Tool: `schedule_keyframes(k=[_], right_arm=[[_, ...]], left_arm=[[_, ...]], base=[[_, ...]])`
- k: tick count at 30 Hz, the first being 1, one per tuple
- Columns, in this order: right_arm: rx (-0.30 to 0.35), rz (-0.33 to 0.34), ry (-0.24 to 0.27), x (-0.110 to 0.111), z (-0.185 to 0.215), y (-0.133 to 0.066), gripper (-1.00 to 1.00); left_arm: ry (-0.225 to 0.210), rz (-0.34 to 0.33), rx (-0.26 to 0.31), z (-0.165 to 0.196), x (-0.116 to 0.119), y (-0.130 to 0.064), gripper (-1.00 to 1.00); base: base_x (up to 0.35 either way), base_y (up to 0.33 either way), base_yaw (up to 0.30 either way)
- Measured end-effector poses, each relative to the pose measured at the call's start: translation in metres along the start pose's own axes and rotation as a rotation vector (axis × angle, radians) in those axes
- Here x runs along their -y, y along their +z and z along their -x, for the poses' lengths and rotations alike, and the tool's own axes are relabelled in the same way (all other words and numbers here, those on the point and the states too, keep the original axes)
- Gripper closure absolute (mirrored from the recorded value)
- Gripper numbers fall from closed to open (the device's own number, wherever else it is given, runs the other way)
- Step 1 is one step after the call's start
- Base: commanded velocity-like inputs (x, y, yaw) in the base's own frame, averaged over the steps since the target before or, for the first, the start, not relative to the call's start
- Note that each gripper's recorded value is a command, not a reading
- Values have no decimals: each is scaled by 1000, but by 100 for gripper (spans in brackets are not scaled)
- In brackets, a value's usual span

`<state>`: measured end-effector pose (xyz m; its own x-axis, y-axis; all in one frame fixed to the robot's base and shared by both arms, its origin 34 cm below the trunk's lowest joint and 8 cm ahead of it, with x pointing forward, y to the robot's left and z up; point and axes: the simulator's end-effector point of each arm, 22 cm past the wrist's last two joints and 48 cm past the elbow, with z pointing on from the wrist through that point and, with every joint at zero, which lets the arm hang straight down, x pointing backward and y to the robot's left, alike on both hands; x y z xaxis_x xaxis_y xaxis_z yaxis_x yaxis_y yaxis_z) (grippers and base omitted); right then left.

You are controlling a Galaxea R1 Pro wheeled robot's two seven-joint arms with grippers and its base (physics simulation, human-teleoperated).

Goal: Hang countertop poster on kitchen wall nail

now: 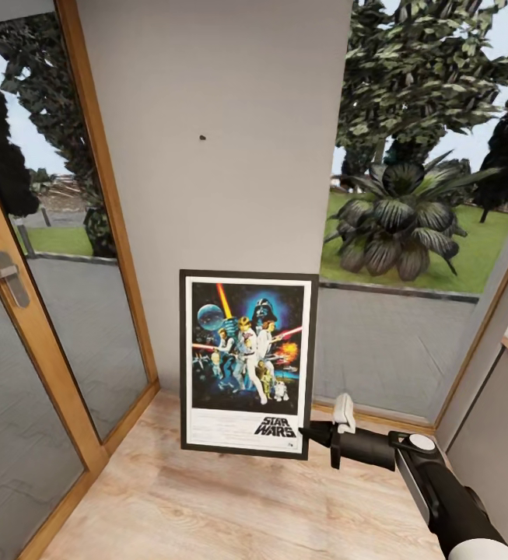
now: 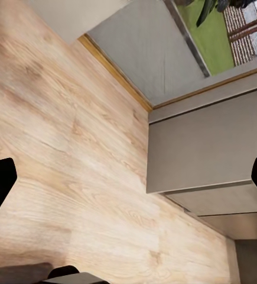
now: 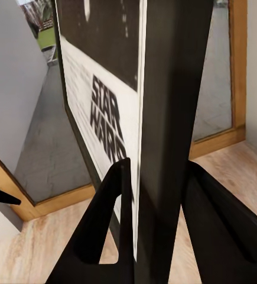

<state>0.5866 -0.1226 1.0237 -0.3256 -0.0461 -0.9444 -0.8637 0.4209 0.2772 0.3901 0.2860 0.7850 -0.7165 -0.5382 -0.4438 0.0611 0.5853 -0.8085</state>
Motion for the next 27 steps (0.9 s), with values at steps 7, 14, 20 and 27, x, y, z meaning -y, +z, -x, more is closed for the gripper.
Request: schedule_keyframes(k=[7,14,20,27], right_arm=[[1,5,0,-1,0,0,100],[2,3,1,-1,1,-1,100],[2,3,1,0,1,-1,100],[2,3,1,0,1,-1,100]], left_arm=[[1,0,0,0,0,0,-100],[0,1,1,0,0,0,-100],[0,2,0,0,0,0,-100],[0,1,0,0,0,0,-100]], base=[[0,0,0],[0,0,0],[0,0,0],[0,0,0]])
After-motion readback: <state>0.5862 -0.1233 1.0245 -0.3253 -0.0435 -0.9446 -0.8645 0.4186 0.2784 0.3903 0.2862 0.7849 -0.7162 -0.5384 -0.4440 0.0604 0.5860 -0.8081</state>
